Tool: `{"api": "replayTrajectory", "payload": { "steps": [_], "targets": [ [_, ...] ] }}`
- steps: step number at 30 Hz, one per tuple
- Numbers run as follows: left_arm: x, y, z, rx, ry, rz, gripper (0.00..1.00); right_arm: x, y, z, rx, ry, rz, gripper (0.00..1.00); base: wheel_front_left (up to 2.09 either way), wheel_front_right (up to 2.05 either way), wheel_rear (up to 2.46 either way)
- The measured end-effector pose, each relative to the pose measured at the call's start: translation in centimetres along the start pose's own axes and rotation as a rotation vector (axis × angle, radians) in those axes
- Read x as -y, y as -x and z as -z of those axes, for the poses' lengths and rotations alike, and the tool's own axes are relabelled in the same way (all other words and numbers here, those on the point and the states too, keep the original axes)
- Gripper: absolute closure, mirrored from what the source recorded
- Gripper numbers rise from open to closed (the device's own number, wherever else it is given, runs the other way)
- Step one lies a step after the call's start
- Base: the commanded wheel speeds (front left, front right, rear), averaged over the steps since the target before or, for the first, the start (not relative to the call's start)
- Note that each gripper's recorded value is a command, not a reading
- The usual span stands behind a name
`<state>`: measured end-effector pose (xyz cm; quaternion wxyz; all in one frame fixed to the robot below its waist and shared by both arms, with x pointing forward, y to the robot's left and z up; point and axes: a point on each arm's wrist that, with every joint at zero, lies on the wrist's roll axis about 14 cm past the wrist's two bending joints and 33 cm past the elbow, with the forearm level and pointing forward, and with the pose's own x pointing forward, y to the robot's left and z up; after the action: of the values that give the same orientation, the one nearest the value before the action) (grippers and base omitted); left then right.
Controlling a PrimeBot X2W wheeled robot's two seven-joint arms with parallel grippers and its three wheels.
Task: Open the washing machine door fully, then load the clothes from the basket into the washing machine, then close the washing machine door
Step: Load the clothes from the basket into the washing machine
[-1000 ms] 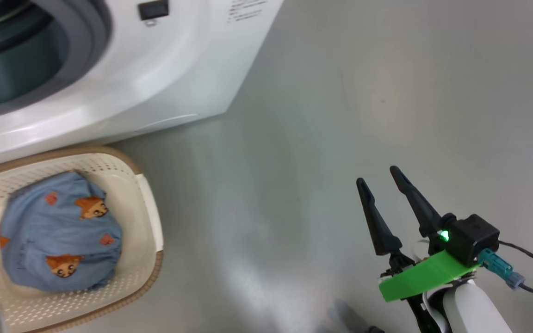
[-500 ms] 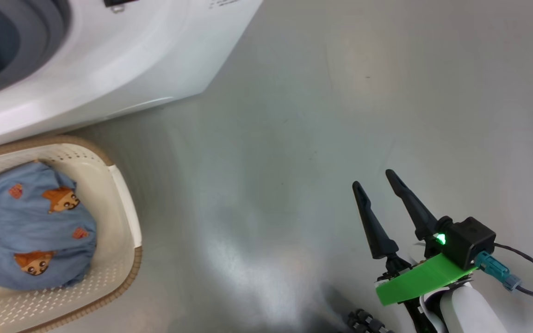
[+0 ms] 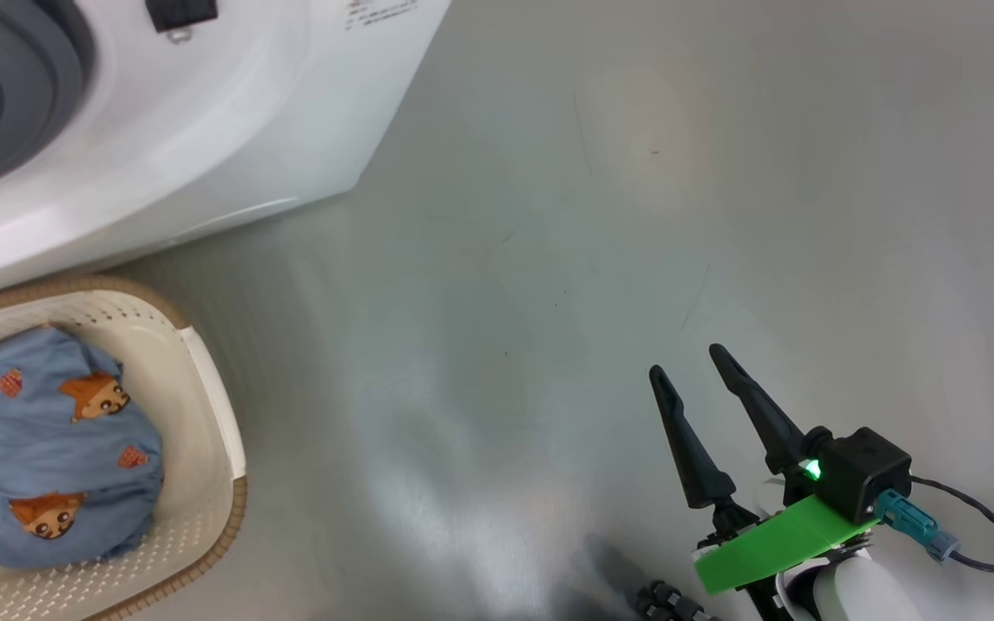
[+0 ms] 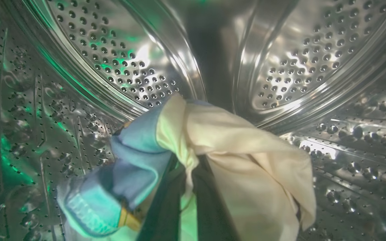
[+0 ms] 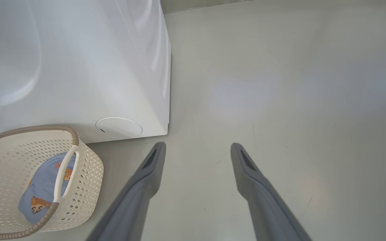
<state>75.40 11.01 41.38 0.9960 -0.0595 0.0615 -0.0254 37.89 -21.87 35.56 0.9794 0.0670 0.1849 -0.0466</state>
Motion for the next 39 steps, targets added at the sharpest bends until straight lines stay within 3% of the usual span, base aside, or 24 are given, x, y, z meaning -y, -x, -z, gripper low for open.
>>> {"api": "replayTrajectory", "payload": {
  "steps": [1, 4, 9, 19, 39],
  "targets": [
    [0.1, 0.1, 0.3, -0.020, -0.008, 0.001, 0.90, 0.0, 0.0, -0.2, 0.005, -0.001, 0.001, 0.00, 0.00, 0.00, 0.00],
    [-0.1, 0.4, 1.2, -0.082, -0.019, -0.015, 0.02, 0.1, 0.2, -0.5, 0.017, -0.016, 0.007, 0.00, 0.00, 0.00, 0.00],
    [-0.1, 0.6, 1.8, -0.157, -0.014, -0.038, 0.00, 0.3, 0.3, -0.8, 0.026, -0.033, 0.018, 0.00, 0.00, 0.00, 0.00],
    [0.6, 2.2, -0.6, -0.109, 0.095, -0.091, 0.00, -0.7, 0.0, -1.8, 0.064, -0.058, -0.014, 0.00, 0.00, 0.00, 0.00],
    [0.4, 10.3, -1.3, -0.096, 0.180, -0.089, 0.00, -4.5, -0.5, -5.7, 0.183, -0.080, -0.141, 0.00, 0.00, 0.00, 0.00]
  ]
}}
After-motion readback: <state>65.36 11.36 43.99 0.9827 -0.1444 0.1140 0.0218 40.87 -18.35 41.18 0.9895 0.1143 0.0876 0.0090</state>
